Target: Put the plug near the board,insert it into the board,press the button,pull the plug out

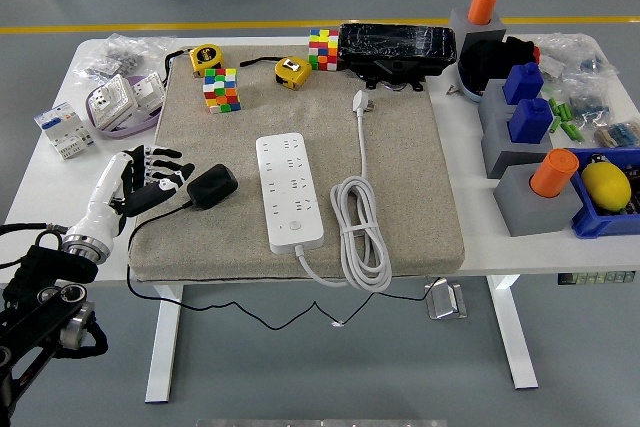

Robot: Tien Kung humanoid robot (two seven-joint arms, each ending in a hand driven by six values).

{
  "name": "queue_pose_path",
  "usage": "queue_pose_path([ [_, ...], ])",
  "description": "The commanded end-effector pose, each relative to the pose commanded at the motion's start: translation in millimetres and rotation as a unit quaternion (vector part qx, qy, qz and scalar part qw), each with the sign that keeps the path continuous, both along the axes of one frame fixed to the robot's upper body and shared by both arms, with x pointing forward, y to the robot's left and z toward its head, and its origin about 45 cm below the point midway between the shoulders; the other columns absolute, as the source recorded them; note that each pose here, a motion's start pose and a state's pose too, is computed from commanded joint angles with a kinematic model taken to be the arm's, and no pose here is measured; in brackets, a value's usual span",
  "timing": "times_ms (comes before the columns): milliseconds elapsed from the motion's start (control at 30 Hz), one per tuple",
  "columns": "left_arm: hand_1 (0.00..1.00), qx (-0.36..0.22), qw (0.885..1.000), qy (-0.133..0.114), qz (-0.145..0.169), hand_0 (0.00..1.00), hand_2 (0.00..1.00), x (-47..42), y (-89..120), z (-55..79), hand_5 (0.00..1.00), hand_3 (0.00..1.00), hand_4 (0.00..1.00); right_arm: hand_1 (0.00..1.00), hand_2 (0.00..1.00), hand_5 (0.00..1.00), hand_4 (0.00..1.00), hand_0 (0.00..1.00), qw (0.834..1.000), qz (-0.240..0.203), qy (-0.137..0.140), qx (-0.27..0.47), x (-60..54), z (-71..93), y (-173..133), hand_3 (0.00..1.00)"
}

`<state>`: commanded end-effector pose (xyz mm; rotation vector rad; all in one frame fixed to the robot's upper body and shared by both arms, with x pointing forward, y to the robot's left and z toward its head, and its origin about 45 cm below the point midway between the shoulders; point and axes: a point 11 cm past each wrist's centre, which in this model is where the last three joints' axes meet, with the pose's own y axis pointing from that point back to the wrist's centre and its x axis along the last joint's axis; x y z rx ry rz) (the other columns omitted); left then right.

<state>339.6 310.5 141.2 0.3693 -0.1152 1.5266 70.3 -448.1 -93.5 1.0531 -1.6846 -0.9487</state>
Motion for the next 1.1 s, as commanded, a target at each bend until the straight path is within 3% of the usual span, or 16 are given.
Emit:
queue_pose_path([
  [600,0.435,-0.005,1.0,0.008,0.007,0.394,0.511,-0.1,-0.5,-2.6,0.333,0.544,0.815,0.645,0.653,0.494,0.948,0.615,1.0,-0.009,0.008,0.002,-8.8,-1.8,-0.1,0.554],
  [1100,0.436,-0.015,1.0,0.004,0.02,0.399,0.511,1.5,2.6,0.3,0.343,0.545,0.812,0.645,0.653,0.496,0.95,0.614,1.0,-0.021,0.004,0.001,-6.9,-1.6,-1.1,0.554],
])
